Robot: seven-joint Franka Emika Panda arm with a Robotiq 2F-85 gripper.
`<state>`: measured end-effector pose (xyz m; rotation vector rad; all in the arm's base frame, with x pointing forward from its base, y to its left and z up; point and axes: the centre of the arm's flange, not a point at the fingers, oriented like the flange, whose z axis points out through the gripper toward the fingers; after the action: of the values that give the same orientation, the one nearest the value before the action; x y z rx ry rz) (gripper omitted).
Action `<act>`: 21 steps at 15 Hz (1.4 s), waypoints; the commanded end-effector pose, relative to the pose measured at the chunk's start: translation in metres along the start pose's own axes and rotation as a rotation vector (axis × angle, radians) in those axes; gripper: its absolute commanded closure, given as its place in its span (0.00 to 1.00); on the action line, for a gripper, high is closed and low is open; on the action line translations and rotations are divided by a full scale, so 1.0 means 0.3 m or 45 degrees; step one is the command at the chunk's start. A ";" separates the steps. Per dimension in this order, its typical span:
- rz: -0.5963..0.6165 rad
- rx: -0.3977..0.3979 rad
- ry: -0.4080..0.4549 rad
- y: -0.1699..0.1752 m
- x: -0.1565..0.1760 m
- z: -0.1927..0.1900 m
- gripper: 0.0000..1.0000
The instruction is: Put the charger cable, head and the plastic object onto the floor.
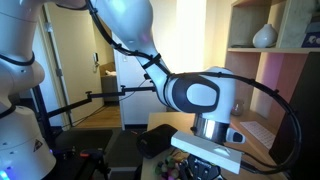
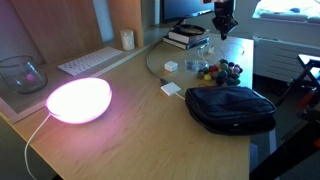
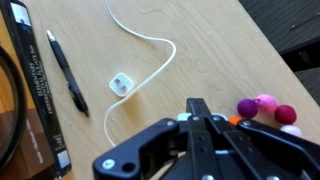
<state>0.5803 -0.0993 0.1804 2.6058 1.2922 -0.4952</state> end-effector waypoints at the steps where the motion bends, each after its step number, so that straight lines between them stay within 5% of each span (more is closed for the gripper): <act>1: 0.225 -0.042 -0.071 0.084 -0.089 -0.022 1.00; 7: 0.516 -0.008 -0.355 0.170 -0.282 0.119 1.00; 14: 0.657 0.135 -0.718 0.135 -0.339 0.253 1.00; 17: 0.676 0.154 -0.790 0.126 -0.349 0.262 1.00; 19: 0.629 0.100 -0.740 0.113 -0.330 0.250 1.00; 20: 0.578 0.089 -0.711 0.105 -0.317 0.242 0.74; 21: 0.553 0.087 -0.684 0.098 -0.297 0.237 0.98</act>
<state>0.5335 -0.2187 0.1436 2.4402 0.4502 -1.1206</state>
